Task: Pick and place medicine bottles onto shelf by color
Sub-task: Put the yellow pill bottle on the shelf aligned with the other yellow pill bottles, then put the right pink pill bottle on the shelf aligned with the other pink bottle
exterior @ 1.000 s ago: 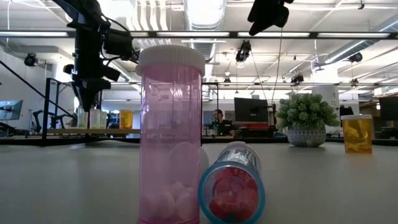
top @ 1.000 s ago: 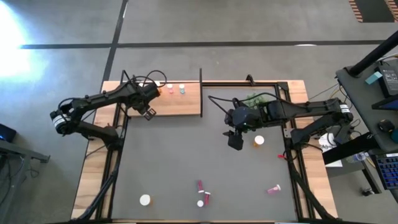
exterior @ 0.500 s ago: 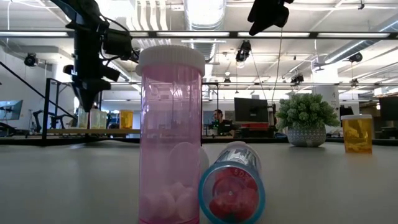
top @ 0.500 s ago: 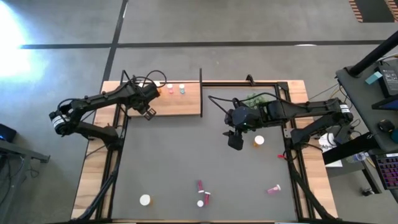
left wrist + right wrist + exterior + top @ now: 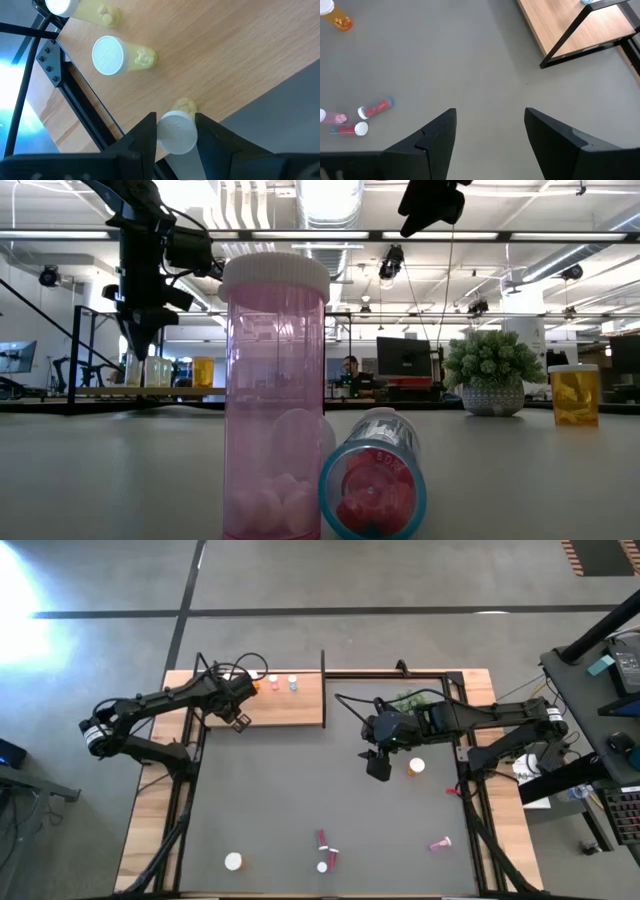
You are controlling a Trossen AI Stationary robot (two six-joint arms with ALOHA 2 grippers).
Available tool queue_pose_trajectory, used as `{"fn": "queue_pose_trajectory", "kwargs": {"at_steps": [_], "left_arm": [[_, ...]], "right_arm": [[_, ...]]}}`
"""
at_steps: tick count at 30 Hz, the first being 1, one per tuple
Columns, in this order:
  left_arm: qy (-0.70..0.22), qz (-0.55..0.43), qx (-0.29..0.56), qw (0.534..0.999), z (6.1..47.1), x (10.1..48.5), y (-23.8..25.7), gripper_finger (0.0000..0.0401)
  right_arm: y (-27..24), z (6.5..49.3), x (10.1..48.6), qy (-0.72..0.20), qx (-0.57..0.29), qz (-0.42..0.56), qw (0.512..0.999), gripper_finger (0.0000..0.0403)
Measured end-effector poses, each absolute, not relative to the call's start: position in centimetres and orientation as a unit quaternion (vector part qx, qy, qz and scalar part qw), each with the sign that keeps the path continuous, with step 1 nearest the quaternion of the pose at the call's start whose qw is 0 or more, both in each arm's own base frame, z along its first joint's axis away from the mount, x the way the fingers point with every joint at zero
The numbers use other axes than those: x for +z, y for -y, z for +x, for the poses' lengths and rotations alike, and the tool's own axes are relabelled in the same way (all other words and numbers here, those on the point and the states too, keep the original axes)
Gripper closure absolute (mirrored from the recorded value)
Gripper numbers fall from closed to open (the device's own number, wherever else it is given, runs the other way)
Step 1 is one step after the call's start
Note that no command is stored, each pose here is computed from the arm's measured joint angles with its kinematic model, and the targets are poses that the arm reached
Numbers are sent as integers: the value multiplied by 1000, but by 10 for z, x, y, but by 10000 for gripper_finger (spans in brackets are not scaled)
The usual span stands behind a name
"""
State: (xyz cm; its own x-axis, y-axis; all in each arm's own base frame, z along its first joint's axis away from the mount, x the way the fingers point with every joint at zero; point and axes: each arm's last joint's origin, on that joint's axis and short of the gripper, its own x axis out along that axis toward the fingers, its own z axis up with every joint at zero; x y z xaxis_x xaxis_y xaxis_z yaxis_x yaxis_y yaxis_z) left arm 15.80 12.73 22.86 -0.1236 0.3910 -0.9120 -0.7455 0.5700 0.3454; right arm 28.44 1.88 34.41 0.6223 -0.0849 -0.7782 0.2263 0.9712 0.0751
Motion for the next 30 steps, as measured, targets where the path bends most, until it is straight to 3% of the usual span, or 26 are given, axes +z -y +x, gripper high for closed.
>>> {"fn": "queue_pose_trajectory", "kwargs": {"at_steps": [15,30], "left_arm": [[-613,-149,432,644,158,226,-127,232],[-608,-119,449,643,159,233,-129,228]], "right_arm": [[-19,284,344,-425,-88,87,896,177],[-19,284,344,-424,-96,103,895,177]]}}
